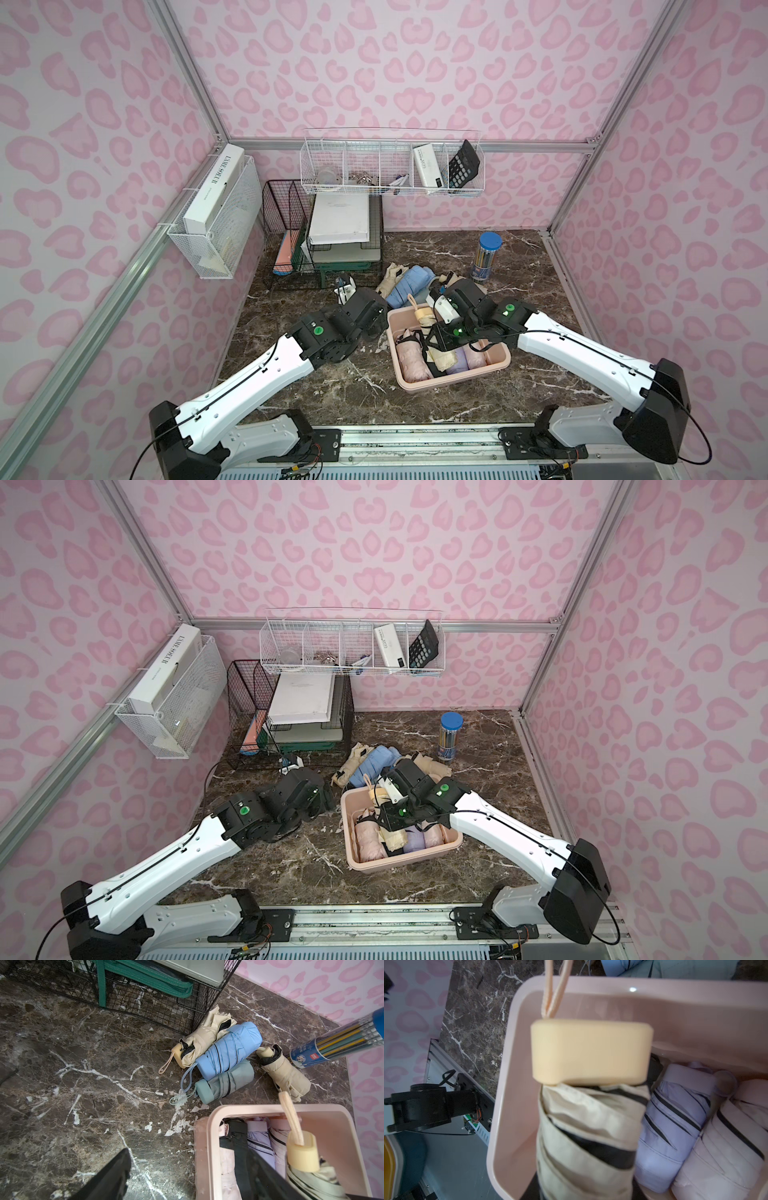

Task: Put the umbrella into the storage box
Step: Place the umbrella in the storage box.

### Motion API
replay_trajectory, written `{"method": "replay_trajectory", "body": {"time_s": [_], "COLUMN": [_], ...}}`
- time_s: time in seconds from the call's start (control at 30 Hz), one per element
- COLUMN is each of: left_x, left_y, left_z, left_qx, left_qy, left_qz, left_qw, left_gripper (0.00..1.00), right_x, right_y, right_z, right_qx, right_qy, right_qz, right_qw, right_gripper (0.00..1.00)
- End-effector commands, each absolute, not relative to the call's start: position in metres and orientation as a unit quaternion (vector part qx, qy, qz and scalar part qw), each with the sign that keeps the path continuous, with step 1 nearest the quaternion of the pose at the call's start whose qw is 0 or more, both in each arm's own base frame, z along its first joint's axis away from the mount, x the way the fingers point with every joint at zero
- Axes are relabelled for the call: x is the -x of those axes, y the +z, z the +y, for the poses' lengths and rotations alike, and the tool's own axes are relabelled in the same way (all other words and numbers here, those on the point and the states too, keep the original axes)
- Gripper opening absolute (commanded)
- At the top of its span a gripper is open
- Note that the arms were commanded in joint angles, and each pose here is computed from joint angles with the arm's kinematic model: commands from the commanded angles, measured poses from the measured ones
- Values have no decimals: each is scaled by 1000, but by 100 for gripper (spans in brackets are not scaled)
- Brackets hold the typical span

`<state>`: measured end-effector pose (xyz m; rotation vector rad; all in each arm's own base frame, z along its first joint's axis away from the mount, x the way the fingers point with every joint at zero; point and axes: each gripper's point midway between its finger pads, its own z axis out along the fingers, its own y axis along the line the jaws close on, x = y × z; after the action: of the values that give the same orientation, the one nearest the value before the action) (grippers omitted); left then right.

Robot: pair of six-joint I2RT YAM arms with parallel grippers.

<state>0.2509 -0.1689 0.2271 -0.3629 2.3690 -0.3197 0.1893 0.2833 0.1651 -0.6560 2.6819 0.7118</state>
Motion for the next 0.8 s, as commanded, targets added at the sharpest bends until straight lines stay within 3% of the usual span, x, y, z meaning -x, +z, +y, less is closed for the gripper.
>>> {"method": "replay_trajectory", "body": {"time_s": [0.0, 0.43, 0.77], "left_x": [-254, -268, -273], "left_y": [226, 225, 225], "left_z": [-166, -158, -154], "left_qx": [122, 126, 127], "left_qy": [-113, -101, -93], "left_qz": [919, 917, 917], "left_qw": [356, 365, 367], "left_gripper": [87, 88, 88], "right_x": [-193, -226, -225], "right_y": [149, 115, 86], "right_z": [271, 202, 204], "right_qx": [230, 142, 149], "right_qy": [207, 47, 39], "right_qz": [939, 975, 977], "right_qw": [150, 167, 147], "right_gripper": [0, 0, 0]}}
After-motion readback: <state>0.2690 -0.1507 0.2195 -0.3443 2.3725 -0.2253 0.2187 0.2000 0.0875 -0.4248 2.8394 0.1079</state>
